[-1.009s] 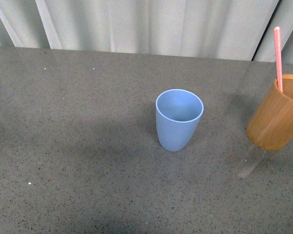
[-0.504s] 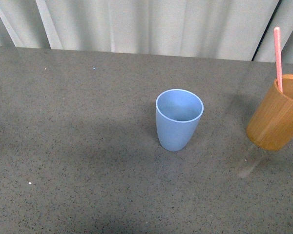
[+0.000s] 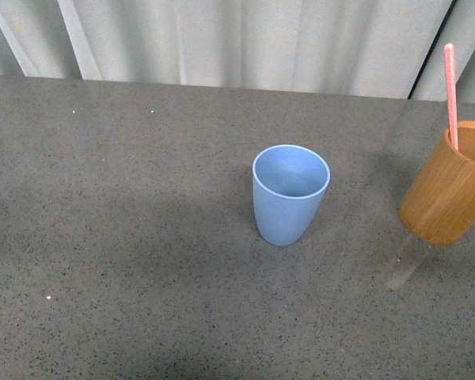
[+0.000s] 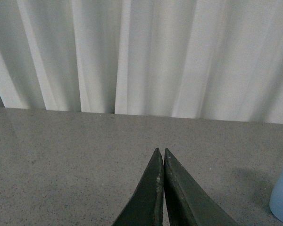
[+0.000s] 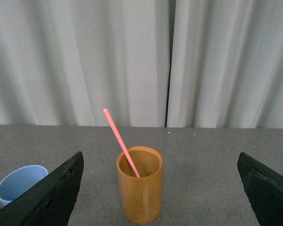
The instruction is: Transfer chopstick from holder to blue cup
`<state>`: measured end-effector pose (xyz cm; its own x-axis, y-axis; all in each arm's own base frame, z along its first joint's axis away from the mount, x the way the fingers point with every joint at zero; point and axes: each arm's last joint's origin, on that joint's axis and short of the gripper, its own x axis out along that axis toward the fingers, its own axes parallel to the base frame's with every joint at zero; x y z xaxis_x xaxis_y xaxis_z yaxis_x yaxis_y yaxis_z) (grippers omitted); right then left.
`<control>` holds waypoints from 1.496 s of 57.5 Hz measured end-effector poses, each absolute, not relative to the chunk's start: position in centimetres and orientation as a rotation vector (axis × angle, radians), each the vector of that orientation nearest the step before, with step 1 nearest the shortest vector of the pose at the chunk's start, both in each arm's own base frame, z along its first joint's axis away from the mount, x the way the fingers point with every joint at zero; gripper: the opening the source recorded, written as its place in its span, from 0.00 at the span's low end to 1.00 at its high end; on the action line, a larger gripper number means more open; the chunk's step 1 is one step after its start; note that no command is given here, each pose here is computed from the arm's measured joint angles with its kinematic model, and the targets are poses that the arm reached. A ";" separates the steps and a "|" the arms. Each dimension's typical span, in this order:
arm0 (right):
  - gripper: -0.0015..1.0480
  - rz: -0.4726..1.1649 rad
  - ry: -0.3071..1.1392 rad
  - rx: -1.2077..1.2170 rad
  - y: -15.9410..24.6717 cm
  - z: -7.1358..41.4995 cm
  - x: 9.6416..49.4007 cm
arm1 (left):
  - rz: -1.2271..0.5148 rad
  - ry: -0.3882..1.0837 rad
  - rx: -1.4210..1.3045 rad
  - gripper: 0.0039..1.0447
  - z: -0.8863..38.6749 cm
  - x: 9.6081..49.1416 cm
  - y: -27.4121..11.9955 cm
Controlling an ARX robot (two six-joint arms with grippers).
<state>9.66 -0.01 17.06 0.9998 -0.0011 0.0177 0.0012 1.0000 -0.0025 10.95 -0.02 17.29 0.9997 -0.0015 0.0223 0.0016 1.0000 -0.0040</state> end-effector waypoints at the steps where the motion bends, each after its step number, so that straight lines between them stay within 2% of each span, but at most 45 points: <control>1: 0.90 -0.001 -0.018 -0.002 0.0 17.1 9.7 | -0.002 -0.022 -0.004 0.03 17.3 10.9 0.0; 11: 0.90 -0.001 -0.018 -0.002 0.0 17.1 9.7 | -0.001 0.014 -0.004 0.03 16.8 10.0 0.0; 28: 0.90 -0.001 -0.018 -0.002 0.0 17.1 9.7 | -0.002 -0.015 -0.005 0.05 17.0 9.7 0.0; 51: 0.90 -0.001 -0.018 -0.002 0.0 17.1 9.7 | -0.002 -0.016 -0.004 0.70 17.0 9.7 0.0; 56: 0.90 -0.001 -0.018 -0.002 0.0 17.1 9.7 | -0.002 -0.016 -0.004 0.89 17.0 9.7 0.0; 58: 0.90 -0.001 -0.018 -0.002 0.0 17.1 9.7 | -0.002 -0.016 -0.004 0.94 17.0 9.7 0.0; 61: 0.90 -0.008 -0.014 -0.002 0.0 17.1 9.7 | -0.002 -0.016 -0.004 0.94 17.0 9.7 0.0; 63: 0.90 -0.127 0.161 0.046 0.0 17.0 9.7 | -0.002 -0.016 -0.004 0.93 17.0 9.7 0.0; 64: 0.90 -0.230 0.307 0.050 -0.1 17.0 9.9 | -0.002 -0.016 -0.004 0.93 17.0 9.7 0.0; 69: 0.90 -0.420 0.568 -0.009 -0.9 16.6 10.8 | -0.003 -0.017 -0.004 0.94 17.0 9.7 0.0; 74: 0.90 -0.440 0.638 -0.008 -1.7 15.9 12.1 | -0.001 -0.016 -0.004 0.94 17.0 9.7 0.0; 86: 0.90 -0.315 0.629 -0.060 -2.7 16.4 16.2 | -0.002 -0.017 -0.004 0.94 17.0 9.7 0.0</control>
<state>16.15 -2.69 16.45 0.7629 -0.3071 -0.5689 0.2711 0.9508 -0.1497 9.67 -0.02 16.97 0.9999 -0.0015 0.0166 0.0016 1.0000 -0.0040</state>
